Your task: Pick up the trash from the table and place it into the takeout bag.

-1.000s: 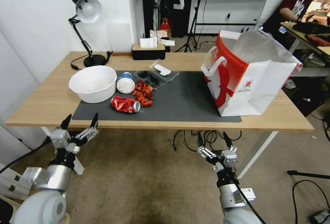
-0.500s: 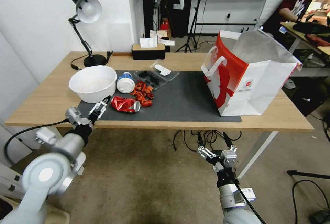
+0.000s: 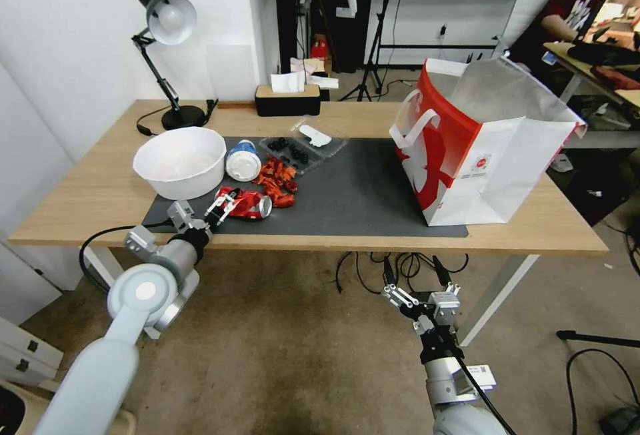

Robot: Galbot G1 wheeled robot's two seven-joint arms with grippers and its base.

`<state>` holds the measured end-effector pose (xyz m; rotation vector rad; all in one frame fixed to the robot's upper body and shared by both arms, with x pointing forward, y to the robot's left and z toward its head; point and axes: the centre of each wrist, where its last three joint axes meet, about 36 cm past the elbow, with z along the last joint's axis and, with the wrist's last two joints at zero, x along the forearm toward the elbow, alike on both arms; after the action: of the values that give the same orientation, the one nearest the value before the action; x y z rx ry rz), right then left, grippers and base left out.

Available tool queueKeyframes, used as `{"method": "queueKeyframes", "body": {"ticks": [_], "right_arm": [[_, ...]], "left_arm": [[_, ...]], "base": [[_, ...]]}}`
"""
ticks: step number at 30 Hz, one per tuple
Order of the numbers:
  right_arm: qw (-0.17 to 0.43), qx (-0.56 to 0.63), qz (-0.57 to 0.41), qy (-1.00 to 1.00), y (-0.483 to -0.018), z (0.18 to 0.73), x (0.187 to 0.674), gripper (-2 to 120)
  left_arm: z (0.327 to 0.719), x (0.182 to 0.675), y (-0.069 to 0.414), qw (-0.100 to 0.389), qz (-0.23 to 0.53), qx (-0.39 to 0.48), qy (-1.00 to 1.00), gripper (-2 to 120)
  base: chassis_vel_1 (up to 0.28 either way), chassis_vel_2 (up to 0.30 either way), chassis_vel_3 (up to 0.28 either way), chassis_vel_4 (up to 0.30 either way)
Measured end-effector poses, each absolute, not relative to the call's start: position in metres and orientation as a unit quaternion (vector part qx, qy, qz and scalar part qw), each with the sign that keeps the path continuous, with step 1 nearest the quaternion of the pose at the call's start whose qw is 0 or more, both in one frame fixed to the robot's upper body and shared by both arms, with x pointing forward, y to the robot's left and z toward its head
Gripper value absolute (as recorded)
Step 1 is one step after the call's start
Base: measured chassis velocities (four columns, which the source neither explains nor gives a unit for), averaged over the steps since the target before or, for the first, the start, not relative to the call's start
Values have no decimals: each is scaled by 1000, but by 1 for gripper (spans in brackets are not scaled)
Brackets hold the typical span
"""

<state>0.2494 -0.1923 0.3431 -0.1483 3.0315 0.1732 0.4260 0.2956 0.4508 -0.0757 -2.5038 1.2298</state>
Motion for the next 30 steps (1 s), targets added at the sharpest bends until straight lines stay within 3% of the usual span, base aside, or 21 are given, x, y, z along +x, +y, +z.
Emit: {"method": "queueKeyframes", "body": {"ticks": [30], "right_arm": [[51, -49, 57, 996, -192, 343, 249, 100]], "left_arm": [[440, 434, 283, 167, 409, -60, -895, 100]], "base": [[0, 0, 0, 0]]}}
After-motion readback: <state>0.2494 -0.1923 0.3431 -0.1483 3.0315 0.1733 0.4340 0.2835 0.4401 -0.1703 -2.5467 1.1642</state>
